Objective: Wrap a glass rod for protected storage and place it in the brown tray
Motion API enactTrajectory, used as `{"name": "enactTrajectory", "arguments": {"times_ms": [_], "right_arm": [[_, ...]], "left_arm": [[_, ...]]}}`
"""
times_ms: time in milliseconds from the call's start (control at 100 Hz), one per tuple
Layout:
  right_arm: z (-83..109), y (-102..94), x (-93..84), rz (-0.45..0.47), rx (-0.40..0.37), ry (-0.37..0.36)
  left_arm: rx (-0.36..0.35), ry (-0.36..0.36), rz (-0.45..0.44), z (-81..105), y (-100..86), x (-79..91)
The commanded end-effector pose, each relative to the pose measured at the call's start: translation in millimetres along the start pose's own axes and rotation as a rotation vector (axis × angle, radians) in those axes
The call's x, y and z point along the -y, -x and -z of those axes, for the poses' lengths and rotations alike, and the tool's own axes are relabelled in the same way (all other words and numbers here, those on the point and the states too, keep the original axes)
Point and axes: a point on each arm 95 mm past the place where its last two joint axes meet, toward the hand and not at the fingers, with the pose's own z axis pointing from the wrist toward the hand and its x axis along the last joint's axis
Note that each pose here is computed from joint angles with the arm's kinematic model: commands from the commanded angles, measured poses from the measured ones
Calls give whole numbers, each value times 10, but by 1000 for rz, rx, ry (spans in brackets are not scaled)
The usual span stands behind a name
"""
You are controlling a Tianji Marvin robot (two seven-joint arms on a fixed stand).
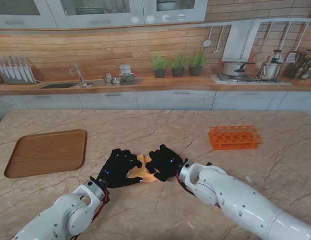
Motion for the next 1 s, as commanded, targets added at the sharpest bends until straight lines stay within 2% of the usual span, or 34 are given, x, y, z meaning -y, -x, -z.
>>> {"name": "enactTrajectory", "arguments": {"times_ms": [0,650,990], "right_arm": [[-55,37,-45,1,9,8],[-252,159,71,-14,61,-36],[-242,172,145,4,108,-67]], "left_arm": [[-11,-18,-1,-27,-43,27],[57,26,-90,-390,42,-94],[94,100,-185,-497,57,-233]]}}
